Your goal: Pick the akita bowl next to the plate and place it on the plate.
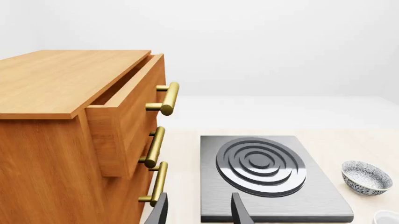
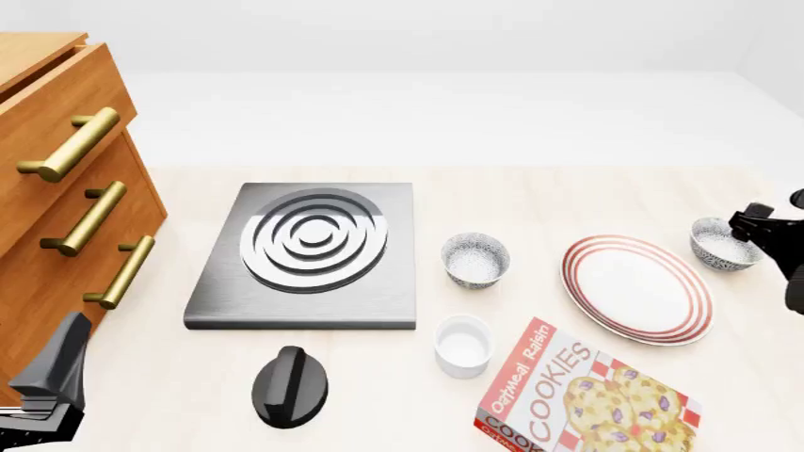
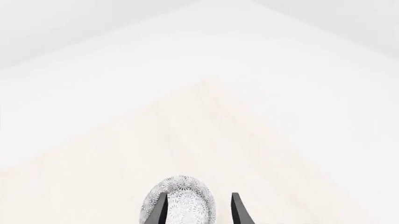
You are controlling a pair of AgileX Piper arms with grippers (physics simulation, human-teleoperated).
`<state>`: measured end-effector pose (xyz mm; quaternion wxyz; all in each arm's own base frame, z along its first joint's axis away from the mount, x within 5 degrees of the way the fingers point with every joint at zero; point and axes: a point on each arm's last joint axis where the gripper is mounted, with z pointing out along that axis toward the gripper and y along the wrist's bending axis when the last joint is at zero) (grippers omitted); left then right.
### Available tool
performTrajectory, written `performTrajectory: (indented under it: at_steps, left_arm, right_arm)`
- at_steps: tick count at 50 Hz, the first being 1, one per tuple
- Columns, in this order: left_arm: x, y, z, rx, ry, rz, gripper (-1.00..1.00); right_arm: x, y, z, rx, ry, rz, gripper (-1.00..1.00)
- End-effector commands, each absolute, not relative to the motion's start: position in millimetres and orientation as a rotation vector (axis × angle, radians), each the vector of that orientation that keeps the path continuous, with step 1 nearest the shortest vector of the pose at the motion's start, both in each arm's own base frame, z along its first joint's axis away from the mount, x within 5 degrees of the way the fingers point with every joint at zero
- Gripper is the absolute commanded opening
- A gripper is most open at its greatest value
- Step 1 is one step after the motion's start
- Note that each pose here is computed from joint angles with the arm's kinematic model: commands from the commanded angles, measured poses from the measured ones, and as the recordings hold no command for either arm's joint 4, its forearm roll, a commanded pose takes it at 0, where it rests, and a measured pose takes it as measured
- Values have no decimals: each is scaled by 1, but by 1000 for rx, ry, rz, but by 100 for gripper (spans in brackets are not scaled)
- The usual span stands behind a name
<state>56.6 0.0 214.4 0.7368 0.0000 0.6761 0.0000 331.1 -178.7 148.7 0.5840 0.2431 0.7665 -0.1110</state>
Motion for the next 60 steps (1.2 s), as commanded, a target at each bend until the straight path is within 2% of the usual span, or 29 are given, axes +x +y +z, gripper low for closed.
performTrajectory:
  at_steps: [1,60]
  left_arm:
    - [57,0,214,0,1485,0,100]
    - [57,0,214,0,1485,0,100]
  right_arm:
    - [335,-181,143,595,1801,-241,100]
    - [348,-194,112,714,1867,-183,100]
